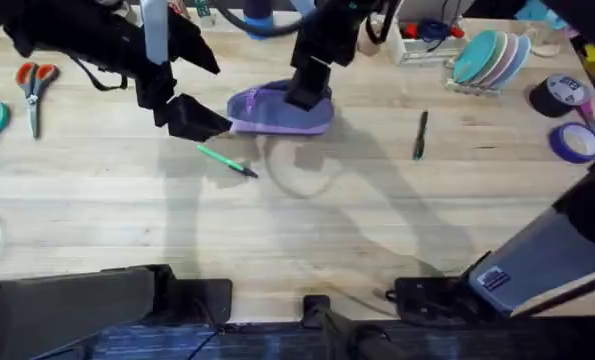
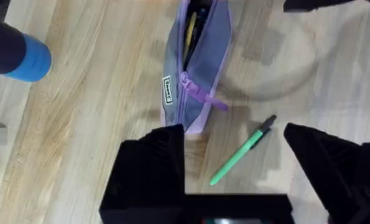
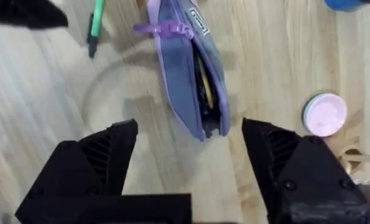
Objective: Unzip the bag, pick up the pens from the table one at a time and place them inside, then zip the bag closed.
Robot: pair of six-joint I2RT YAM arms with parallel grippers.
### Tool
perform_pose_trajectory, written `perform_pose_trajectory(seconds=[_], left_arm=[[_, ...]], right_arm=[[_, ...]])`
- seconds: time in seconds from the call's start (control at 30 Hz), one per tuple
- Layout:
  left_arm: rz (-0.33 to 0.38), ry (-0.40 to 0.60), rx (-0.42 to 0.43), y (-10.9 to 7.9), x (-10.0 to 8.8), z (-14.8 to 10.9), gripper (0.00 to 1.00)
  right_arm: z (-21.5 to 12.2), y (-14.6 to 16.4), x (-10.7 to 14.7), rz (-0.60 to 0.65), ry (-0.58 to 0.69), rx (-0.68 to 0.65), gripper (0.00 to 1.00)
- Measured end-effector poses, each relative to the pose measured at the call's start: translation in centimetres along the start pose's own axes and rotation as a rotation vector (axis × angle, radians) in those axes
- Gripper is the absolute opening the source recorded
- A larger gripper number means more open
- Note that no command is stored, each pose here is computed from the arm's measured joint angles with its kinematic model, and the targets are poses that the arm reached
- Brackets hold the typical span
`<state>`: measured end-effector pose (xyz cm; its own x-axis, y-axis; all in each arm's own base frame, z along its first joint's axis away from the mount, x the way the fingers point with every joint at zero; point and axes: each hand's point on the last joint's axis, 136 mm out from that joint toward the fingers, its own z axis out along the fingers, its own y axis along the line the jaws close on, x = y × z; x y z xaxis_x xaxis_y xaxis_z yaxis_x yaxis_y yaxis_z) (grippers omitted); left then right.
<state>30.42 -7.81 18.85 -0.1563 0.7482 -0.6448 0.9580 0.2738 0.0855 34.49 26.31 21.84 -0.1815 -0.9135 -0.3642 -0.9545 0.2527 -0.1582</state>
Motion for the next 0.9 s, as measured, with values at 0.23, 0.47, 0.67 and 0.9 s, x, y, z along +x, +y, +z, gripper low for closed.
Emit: perform_pose_trajectory(seconds=[0.23,0.47,0.67,0.9], left_arm=[[0.000,0.007,-0.002,0.0,0.1,0.0,0.993],[0.000,0.007,-0.002,0.0,0.1,0.0,0.993],[0.000,0.007,-0.002,0.0,0.1,0.0,0.993],[0.000,0.007,-0.002,0.0,0.1,0.0,0.993]], right_arm=[[-0.1,-0.7,-0.3,-0.081,-0.008,0.034,0.995],[-0.1,-1.0,-0.6,-0.094,-0.017,0.046,0.265],[-0.1,-0.9,-0.8,-0.092,-0.033,0.034,0.031],[-0.4,-1.3,-0.6,-0.049,-0.100,-0.022,0.030]])
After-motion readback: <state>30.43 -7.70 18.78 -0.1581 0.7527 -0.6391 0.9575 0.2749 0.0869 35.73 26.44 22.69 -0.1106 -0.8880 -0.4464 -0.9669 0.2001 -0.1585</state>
